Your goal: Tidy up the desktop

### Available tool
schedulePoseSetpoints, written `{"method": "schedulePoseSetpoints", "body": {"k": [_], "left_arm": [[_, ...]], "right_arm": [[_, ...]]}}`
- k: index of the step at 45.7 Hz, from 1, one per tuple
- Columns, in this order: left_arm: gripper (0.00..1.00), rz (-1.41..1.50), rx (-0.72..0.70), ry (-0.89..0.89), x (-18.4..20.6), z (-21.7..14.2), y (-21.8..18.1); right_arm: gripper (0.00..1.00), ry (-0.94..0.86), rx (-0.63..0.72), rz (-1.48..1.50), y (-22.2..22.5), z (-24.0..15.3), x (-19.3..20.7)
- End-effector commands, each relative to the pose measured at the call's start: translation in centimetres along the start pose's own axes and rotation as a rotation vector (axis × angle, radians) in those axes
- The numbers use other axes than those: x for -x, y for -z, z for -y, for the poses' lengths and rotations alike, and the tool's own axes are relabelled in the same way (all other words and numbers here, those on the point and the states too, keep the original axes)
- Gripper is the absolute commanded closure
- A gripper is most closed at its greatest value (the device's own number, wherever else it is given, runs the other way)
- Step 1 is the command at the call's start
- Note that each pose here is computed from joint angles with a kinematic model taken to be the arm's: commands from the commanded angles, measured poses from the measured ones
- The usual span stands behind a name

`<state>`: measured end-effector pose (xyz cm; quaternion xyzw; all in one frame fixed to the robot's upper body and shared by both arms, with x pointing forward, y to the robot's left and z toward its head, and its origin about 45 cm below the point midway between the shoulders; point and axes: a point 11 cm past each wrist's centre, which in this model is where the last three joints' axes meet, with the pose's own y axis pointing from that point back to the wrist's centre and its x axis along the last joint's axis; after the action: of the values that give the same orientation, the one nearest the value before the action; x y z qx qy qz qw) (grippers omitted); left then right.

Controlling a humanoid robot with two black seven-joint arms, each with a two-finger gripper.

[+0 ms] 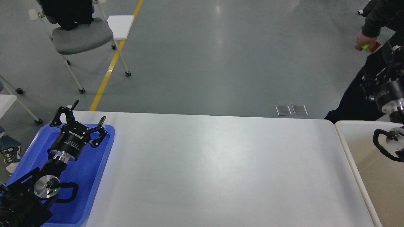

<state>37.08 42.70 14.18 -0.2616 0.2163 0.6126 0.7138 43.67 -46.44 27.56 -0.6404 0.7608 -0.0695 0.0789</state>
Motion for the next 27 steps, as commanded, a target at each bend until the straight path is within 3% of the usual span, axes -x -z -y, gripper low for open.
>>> {"method": "schedulePoseSetpoints", "body": {"k": [1, 18, 27], "left_arm": [[0.01, 0.000, 0.000, 0.000, 0.0, 0.0, 0.0], [0.01, 0.000, 0.000, 0.000, 0.0, 0.0, 0.0], [0.01, 0.000, 0.000, 0.000, 0.0, 0.0, 0.0]], "right_arm": [[0.00, -0.057, 0.032, 0.127, -5.8, -4.5, 1.3], [0.00, -0.055, 0.159, 0.241, -11.8, -9.7, 4.7], [0.00, -0.015, 0.153, 0.263, -12.2, -10.1, 6.6]]}}
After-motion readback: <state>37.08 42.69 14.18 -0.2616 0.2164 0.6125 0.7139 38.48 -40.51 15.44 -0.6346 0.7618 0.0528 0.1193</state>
